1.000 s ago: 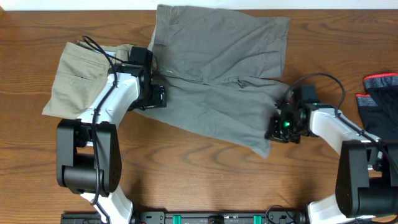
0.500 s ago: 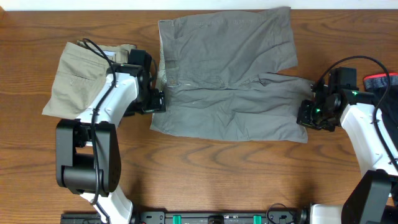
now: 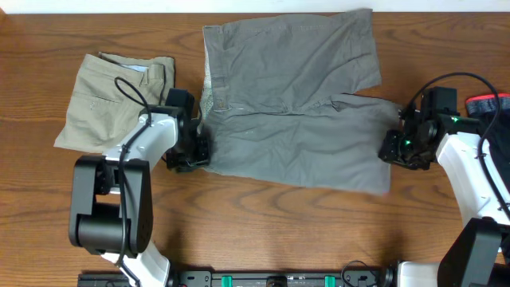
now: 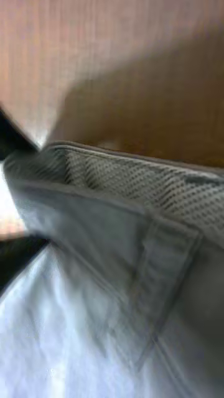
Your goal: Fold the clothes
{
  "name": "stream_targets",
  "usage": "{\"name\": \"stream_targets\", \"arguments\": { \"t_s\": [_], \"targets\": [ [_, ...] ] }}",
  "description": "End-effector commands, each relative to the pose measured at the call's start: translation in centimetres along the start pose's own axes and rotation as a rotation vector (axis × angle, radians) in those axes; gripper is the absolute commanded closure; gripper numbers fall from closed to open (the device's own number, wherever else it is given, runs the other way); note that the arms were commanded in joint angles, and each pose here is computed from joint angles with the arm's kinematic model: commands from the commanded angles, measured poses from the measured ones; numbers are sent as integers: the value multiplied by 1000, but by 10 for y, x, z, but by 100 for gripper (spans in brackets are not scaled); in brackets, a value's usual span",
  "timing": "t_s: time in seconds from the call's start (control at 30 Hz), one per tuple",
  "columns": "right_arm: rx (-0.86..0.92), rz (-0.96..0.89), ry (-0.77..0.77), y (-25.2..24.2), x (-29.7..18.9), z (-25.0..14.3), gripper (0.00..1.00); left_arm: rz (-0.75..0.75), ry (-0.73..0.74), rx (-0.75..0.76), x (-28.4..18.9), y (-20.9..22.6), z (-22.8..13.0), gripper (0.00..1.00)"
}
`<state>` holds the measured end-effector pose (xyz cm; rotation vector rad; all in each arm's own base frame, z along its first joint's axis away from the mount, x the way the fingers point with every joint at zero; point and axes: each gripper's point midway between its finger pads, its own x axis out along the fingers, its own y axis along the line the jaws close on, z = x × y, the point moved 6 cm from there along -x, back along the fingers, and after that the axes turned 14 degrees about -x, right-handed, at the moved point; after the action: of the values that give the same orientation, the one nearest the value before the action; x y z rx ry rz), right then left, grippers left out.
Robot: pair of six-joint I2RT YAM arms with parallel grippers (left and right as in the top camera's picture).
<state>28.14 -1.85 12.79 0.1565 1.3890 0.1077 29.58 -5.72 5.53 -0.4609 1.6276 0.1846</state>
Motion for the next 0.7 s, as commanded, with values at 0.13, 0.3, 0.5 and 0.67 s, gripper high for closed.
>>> {"name": "stream_targets", "arguments": {
  "t_s": [0.13,0.3,0.5,0.67],
  "targets": [
    [99,-8,72,-7,-2,-15,47,-43,-28,-15,15,-3,7,94],
    [99,45,186,3,0,-38,48,-65,-72,-17,0,-7,9,94],
    [120,165,317,26,23,-76,53,-76,-226,-32,-37,-10,17,94],
    [182,151,376,25,43,-103,73,-97,-259,-25,-49,-12,16,94]
  ]
}}
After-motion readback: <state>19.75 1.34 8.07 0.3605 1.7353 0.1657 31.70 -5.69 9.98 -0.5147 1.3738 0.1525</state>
